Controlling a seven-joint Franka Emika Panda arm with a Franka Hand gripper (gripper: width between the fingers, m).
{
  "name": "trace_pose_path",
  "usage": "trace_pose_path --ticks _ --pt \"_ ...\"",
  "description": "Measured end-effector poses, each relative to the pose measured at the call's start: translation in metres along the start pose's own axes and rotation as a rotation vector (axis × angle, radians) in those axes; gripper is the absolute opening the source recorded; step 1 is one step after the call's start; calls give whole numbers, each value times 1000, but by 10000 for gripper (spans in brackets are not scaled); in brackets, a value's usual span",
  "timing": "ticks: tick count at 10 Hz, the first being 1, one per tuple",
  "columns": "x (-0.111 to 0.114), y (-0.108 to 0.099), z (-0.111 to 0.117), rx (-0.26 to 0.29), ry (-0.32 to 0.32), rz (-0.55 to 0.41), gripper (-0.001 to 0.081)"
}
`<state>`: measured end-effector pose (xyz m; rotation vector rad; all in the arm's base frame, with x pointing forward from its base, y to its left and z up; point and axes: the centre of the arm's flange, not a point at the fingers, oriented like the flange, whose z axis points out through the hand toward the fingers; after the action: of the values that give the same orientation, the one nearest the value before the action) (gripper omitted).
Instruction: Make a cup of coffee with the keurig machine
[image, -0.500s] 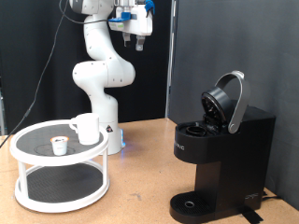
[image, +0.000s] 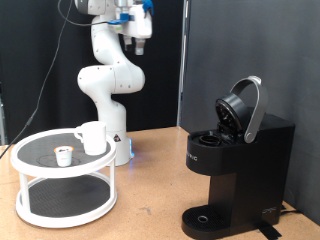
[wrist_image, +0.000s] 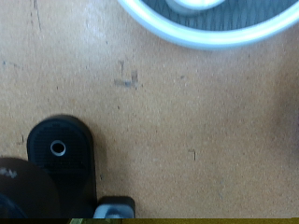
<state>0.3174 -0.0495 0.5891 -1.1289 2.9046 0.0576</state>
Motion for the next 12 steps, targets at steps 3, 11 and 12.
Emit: trace_pose_path --ticks 3,11,12 --pt "25 -32 -2 -16 -14 3 734" --pt "95 -77 -1 -5 -5 15 734" --pt "106 -86 -1 -9 -8 33 734"
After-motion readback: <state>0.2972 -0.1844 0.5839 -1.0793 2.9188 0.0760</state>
